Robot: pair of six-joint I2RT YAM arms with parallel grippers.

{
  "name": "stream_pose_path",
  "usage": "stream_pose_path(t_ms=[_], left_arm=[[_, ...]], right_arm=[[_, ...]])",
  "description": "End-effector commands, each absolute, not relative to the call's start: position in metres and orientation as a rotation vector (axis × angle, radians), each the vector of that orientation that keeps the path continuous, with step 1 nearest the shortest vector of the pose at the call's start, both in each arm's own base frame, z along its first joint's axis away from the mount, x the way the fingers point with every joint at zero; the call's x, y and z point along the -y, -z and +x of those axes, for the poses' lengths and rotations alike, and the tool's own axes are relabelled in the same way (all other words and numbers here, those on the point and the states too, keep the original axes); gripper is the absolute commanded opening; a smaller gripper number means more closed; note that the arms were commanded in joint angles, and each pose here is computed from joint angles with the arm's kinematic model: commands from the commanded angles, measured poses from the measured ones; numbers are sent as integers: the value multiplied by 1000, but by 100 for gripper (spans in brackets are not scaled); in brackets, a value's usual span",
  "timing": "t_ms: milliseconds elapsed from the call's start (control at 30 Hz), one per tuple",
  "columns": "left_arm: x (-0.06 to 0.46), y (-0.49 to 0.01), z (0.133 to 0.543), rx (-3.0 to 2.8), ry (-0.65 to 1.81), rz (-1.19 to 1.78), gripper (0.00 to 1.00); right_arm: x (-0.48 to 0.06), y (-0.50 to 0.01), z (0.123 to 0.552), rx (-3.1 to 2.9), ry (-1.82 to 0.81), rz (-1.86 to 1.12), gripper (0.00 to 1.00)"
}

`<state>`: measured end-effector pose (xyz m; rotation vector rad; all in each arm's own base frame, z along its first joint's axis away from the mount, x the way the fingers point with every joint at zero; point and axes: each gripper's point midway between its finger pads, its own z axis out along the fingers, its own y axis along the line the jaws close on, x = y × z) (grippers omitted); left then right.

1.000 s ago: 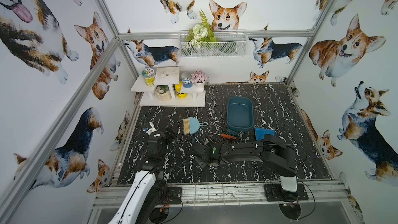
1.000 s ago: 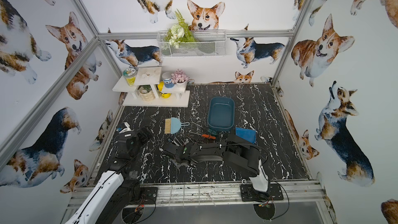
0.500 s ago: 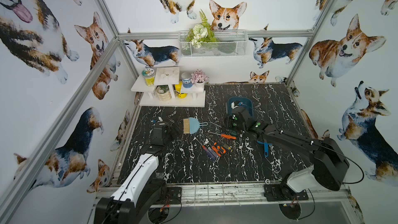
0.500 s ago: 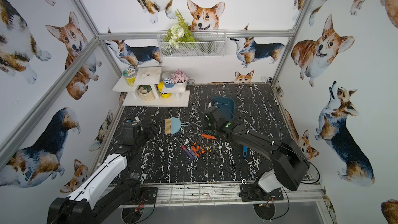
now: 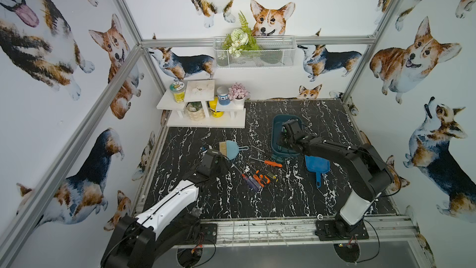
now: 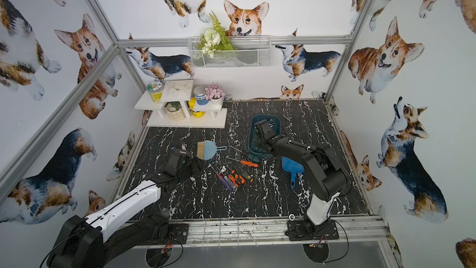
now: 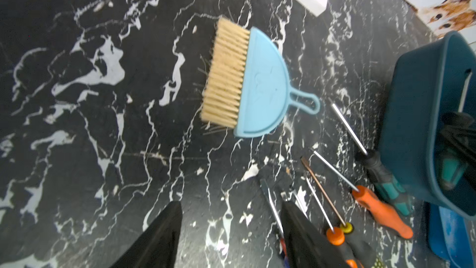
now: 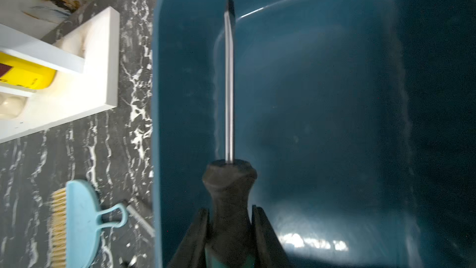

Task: Put the screwdriver on the desktop into the storage box
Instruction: Place the screwdriver in the storage box, then pick up the screwdriver from the center of the board.

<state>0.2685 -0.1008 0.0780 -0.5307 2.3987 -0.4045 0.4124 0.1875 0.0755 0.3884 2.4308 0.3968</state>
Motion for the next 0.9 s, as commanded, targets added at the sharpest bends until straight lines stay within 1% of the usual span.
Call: stream_pose_path(t_ms=[0, 33, 67, 167, 333, 467, 567, 633, 800, 867], left_arm=[[94, -74, 258, -2397, 356, -604, 65], [96, -75, 256, -2397, 361, -597, 65], [97, -77, 255, -2395, 362, -591, 65], [99, -82, 252, -2399, 351, -576, 65], [109, -83, 247, -2414, 370, -567, 63], [119, -71, 234, -2450, 373, -575, 62], [137, -66, 224, -2471, 413, -568, 60], [152, -65, 220, -2479, 451, -567, 60], [184, -60, 219, -2519, 443, -579, 60], [193, -52, 220, -2558, 400, -611, 59]], right_arm=[[-188, -68, 417, -2440, -362, 334, 17], [-188, -66, 418, -2444, -357, 329, 25], [-189, -65, 417, -2445, -359, 325, 31], [-189, -70, 418, -2429, -367, 311, 46], [-186, -104, 421, -2352, -371, 271, 67], [-183, -147, 416, -2252, -417, 237, 68], [-181, -175, 399, -2164, -514, 233, 68], [-180, -184, 383, -2124, -586, 224, 67], [-162, -179, 346, -2107, -631, 284, 65], [-154, -175, 334, -2107, -627, 307, 65]])
